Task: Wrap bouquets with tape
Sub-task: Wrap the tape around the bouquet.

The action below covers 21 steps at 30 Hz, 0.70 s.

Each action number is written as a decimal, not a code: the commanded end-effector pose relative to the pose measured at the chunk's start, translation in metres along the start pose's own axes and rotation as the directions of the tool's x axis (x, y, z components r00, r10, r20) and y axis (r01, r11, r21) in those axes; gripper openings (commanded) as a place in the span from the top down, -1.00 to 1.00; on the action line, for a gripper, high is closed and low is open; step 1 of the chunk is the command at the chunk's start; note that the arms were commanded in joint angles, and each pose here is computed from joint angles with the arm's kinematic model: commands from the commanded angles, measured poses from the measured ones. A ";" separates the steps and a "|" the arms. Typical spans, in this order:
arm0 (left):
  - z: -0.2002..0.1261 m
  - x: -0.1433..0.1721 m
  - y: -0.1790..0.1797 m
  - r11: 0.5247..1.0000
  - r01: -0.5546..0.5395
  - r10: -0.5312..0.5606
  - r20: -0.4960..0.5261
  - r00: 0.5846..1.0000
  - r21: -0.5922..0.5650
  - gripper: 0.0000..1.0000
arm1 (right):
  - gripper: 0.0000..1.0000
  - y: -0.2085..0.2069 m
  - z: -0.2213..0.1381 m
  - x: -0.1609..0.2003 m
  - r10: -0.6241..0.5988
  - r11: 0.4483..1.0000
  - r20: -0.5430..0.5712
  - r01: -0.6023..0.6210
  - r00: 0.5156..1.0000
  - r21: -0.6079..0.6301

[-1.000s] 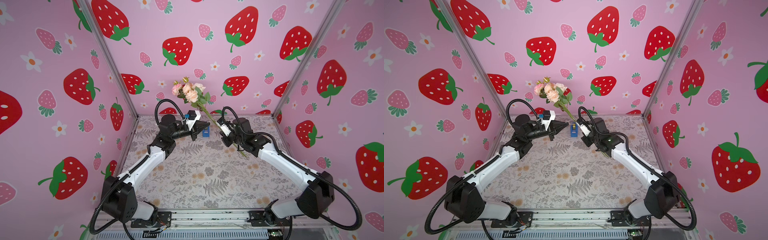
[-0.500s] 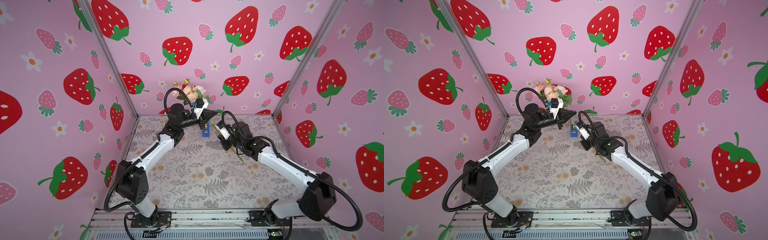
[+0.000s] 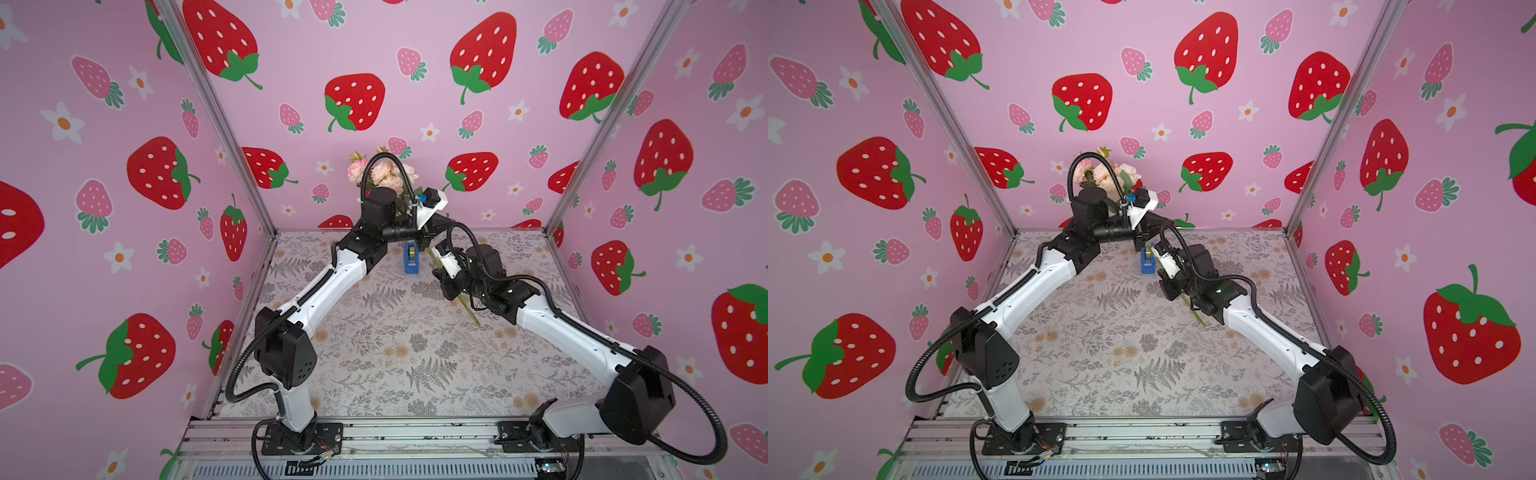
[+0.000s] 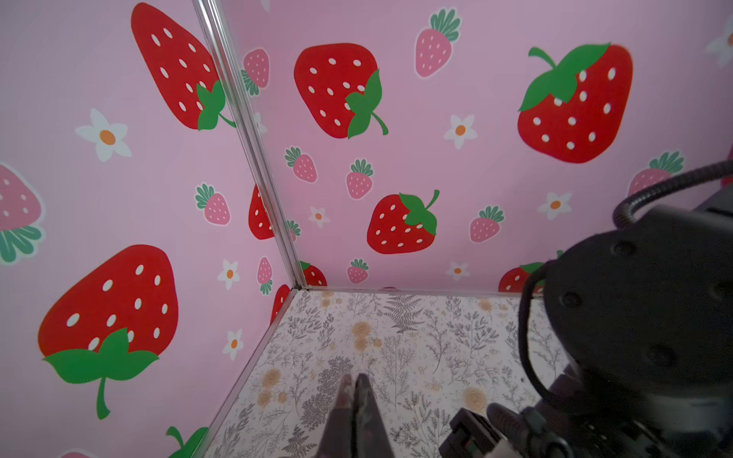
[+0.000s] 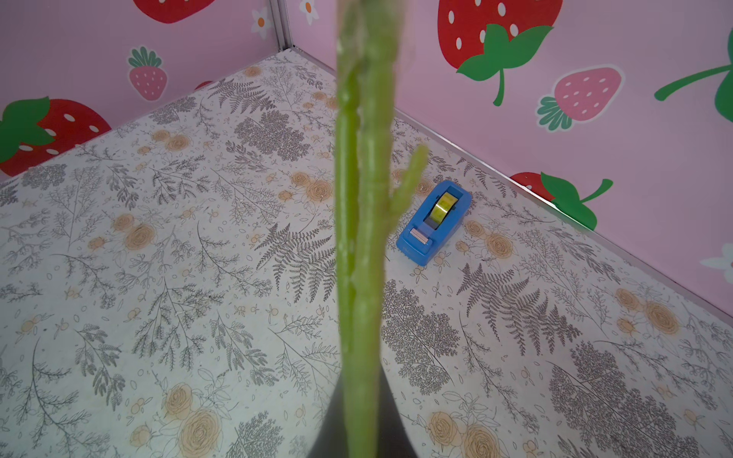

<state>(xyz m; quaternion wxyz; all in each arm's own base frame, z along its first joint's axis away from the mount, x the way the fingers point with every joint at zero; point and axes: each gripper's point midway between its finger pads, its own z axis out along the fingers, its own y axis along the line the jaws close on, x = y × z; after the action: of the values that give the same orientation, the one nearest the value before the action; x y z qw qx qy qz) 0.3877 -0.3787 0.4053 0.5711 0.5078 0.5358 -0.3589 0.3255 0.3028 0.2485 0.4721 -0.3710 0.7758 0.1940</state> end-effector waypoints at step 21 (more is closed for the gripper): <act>-0.061 -0.081 0.104 0.684 0.630 -0.580 0.250 0.775 -0.368 -0.82 | 1.00 0.009 0.044 0.009 0.210 0.976 0.016 -0.208 0.978 -0.061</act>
<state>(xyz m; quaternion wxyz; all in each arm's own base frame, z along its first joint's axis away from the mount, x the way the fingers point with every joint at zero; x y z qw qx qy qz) 0.4625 -0.3406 0.4835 0.5796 0.2267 0.6804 -0.3870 0.3356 0.3219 0.1932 0.4207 -0.3159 0.8161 0.2390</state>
